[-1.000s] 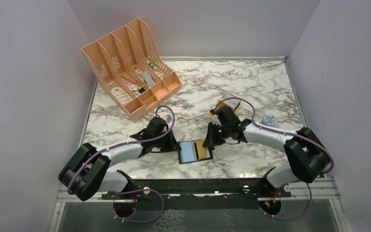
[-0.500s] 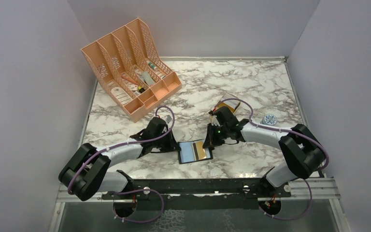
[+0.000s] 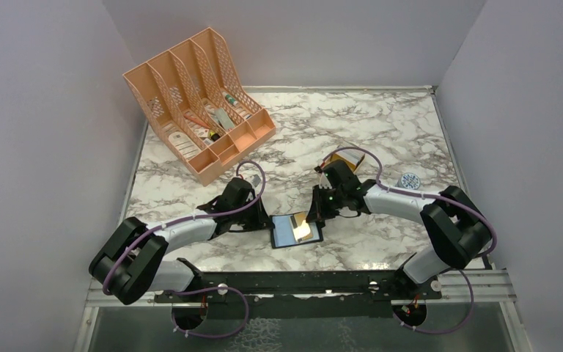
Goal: Put the credit cards into the card holder
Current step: Insert the credit card into the card holder.
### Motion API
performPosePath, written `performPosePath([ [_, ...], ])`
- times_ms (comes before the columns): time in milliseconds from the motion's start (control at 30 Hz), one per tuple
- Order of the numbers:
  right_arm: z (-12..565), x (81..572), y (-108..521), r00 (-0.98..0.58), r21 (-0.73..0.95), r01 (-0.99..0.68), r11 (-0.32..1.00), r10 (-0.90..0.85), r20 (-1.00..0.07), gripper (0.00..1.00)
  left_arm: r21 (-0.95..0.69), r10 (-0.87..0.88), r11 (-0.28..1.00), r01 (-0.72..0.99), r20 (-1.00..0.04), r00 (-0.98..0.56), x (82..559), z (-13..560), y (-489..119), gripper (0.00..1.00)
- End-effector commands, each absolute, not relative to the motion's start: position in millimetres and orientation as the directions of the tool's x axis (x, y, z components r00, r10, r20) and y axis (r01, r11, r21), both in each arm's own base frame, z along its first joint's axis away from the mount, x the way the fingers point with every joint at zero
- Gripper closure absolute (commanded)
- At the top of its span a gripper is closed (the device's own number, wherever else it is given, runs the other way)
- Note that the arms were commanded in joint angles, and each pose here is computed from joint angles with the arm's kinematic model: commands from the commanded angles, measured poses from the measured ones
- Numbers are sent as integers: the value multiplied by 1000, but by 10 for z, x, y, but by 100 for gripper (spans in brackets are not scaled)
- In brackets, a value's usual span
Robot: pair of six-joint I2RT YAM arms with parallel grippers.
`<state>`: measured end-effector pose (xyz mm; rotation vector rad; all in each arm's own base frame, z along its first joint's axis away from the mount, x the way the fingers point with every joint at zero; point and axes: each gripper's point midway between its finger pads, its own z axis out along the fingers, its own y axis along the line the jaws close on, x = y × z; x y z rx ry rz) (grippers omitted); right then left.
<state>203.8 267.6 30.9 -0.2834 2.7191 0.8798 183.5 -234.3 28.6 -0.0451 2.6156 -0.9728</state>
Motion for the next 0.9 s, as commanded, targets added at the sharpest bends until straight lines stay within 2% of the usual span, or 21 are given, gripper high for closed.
performPosePath([
  [0,360,2176,2772,-929,551,-284,785,-84,-360,99,-638,-142,763,100,-317,-938,1838,248,-2335,100],
  [233,303,2067,2828,-947,618,-241,748,-42,-317,99,-656,-159,750,81,-298,-941,1830,264,-2366,100],
  [867,278,1903,2945,-965,654,-191,732,-19,-260,99,-687,-183,724,54,-267,-946,1819,305,-2419,100],
])
